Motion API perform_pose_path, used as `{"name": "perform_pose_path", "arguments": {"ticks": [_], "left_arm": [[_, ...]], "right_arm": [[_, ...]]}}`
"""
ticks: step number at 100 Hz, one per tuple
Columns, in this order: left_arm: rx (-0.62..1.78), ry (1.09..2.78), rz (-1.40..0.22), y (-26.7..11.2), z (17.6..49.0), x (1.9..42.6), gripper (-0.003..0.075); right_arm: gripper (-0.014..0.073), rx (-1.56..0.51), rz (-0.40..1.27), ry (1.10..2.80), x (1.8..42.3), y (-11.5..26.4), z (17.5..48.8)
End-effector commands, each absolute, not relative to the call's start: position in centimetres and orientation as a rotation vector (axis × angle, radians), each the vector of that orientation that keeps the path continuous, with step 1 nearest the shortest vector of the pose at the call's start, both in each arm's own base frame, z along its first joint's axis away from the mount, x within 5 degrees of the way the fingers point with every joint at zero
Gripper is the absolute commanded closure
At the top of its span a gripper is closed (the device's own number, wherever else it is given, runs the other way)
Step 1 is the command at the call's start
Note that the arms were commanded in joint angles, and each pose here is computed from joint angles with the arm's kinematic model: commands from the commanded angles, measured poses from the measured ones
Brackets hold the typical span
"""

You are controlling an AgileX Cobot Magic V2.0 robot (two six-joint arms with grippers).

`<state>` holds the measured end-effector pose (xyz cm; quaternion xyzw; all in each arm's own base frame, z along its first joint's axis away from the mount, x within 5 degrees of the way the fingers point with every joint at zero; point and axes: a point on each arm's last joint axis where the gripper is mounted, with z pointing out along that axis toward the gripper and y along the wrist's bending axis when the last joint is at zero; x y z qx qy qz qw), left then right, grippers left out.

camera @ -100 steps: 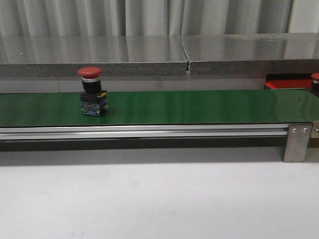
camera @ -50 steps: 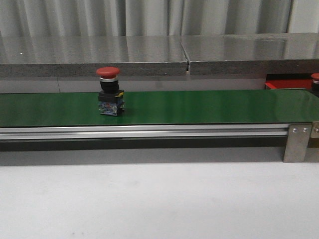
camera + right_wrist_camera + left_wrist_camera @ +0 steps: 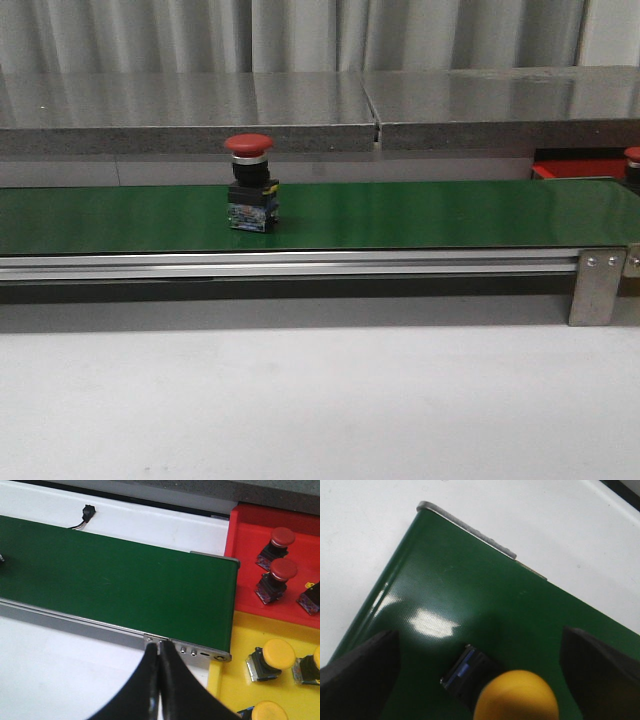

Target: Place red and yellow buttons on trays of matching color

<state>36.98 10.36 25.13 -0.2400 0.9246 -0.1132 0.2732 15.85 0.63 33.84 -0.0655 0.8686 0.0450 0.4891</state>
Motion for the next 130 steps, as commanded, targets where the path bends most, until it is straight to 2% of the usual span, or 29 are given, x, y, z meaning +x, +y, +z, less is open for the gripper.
{"name": "perform_pose_path", "arguments": {"ticks": [1,20,41,65,80,97,119,130], "left_arm": [[-0.619,2.372,-0.321,10.0,28.6,37.3,0.0048],[-0.542,2.339,-0.329,9.8,31.6,37.7,0.0048],[-0.347,2.283,-0.325,7.4,35.2,36.5,0.0048],[-0.197,2.165,-0.288,5.0,40.5,32.7,0.0048],[-0.159,2.066,-0.248,4.0,42.6,28.9,0.0048],[-0.147,1.974,-0.196,3.1,42.4,24.2,0.0048],[-0.177,1.911,-0.165,2.1,39.3,18.4,0.0051],[-0.168,1.927,-0.184,1.2,37.0,16.2,0.0116]], "right_arm": [[0.0663,-0.147,0.085,2.015,15.9,0.5,35.5],[0.0663,-0.147,0.085,2.015,15.9,0.5,35.5],[0.0663,-0.147,0.085,2.015,15.9,0.5,35.5],[0.0663,-0.147,0.085,2.015,15.9,0.5,35.5],[0.0663,-0.147,0.085,2.015,15.9,0.5,35.5],[0.0663,-0.147,0.085,2.015,15.9,0.5,35.5],[0.0663,-0.147,0.085,2.015,15.9,0.5,35.5],[0.0663,-0.147,0.085,2.015,15.9,0.5,35.5]]}}
